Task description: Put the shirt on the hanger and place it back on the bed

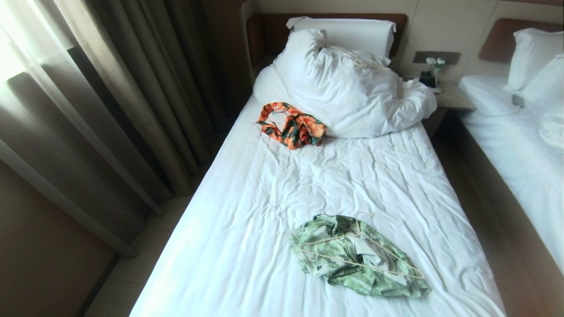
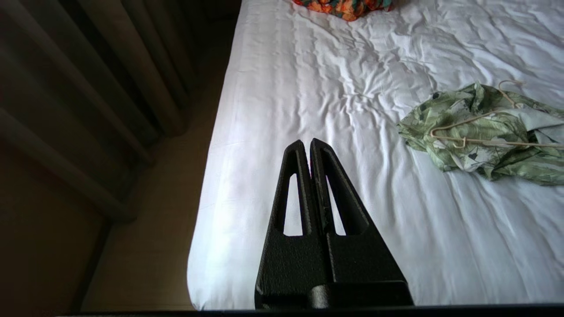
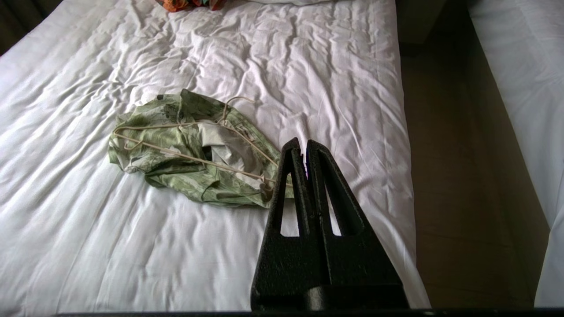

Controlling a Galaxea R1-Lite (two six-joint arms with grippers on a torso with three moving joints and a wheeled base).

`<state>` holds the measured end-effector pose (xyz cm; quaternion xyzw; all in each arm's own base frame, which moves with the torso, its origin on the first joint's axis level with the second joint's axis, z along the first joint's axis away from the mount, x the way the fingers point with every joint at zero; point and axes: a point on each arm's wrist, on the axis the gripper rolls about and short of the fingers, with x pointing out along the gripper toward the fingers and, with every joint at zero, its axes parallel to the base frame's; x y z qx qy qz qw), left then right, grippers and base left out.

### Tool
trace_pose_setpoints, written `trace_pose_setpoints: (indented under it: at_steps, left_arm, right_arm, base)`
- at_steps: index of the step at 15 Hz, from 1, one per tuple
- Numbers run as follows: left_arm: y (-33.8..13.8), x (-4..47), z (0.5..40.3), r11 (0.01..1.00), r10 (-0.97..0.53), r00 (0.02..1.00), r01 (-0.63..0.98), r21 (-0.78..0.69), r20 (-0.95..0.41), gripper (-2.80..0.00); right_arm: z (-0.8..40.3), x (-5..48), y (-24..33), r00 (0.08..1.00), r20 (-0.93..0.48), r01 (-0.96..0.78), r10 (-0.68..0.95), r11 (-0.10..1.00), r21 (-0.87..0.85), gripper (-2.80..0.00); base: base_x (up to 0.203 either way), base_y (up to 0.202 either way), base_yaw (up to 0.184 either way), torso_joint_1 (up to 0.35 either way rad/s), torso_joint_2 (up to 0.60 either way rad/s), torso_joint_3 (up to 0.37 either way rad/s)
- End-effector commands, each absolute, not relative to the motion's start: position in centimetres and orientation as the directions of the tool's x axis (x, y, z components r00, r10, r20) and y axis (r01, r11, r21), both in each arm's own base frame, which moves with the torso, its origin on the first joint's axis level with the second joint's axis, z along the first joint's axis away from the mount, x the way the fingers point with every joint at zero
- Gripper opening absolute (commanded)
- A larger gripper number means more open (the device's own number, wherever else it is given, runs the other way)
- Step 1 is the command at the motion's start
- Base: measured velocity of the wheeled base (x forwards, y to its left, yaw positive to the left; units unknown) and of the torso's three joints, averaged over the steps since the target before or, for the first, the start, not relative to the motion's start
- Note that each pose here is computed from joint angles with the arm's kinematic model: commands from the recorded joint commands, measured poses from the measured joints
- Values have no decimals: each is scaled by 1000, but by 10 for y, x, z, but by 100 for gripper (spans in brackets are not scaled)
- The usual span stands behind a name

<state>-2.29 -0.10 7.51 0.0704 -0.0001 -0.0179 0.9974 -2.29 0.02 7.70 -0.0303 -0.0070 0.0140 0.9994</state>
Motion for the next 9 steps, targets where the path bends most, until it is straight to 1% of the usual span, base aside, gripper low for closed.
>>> trace_pose_setpoints:
  at_steps: [1,5,6,9]
  left_arm:
    - [-1,-23,75,992,-35,999,36,119,-6,-280]
    - [0,-23,75,1000,-4,1000,4,31,-4,-280]
    - [0,-23,75,1000,-2,1000,2,26,-5,-280]
    - [0,-23,75,1000,-2,1000,2,25,-5,-280]
  right_arm:
    - [74,-22,0,1000,0,-29,29,998,-60,-280]
    - [74,-22,0,1000,0,-29,29,999,-41,-280]
    - [74,-22,0,1000,0,-29,29,999,-41,-280]
    - [74,-22,0,1000,0,-29,29,999,-41,-280]
  base:
    - [0,0,0,0,0,0]
    - [0,0,0,0,0,0]
    - [0,0,0,-89,140,129]
    - [0,0,0,-124,313,173]
